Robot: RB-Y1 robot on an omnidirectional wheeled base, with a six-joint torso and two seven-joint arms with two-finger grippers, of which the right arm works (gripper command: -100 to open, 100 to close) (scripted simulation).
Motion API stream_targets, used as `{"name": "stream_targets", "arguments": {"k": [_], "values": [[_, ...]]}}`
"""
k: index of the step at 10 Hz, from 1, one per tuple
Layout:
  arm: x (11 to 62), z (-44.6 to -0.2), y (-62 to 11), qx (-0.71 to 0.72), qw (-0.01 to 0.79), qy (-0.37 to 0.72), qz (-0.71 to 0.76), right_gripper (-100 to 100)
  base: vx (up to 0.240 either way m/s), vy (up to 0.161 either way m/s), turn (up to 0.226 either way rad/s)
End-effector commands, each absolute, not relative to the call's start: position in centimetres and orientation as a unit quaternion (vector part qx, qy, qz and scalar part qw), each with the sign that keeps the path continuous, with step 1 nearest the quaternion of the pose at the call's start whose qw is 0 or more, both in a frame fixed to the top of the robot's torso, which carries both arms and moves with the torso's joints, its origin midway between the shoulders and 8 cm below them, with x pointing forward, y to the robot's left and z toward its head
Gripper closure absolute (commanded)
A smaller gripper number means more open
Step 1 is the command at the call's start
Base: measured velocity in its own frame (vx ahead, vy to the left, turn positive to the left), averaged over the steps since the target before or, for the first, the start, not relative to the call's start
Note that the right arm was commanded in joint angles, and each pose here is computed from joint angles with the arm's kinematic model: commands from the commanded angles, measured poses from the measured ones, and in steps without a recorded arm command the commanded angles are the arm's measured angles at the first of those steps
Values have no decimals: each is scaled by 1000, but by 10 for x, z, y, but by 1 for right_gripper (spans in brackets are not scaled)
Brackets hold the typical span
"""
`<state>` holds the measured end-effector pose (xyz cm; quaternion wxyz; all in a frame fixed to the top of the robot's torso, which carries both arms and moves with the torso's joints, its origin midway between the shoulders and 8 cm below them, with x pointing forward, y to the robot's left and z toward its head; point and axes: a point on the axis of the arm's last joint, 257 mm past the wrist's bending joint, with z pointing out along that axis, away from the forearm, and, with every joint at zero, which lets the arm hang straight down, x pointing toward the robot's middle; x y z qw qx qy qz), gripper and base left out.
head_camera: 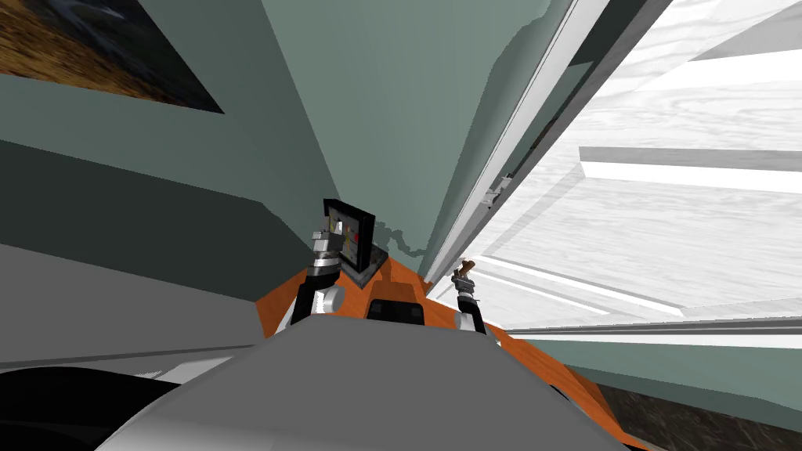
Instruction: Pull the door open
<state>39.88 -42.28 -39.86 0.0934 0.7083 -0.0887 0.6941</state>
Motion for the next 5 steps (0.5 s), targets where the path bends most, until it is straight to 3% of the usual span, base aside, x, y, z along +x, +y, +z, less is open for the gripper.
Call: {"name": "stream_targets", "arguments": {"k": [1,5], "values": [[397,-397,-419,707,84,-80,698,100,-206,-47,96],[391,-393,-408,706,57,-55,704,100,-233,-44,101]]}}
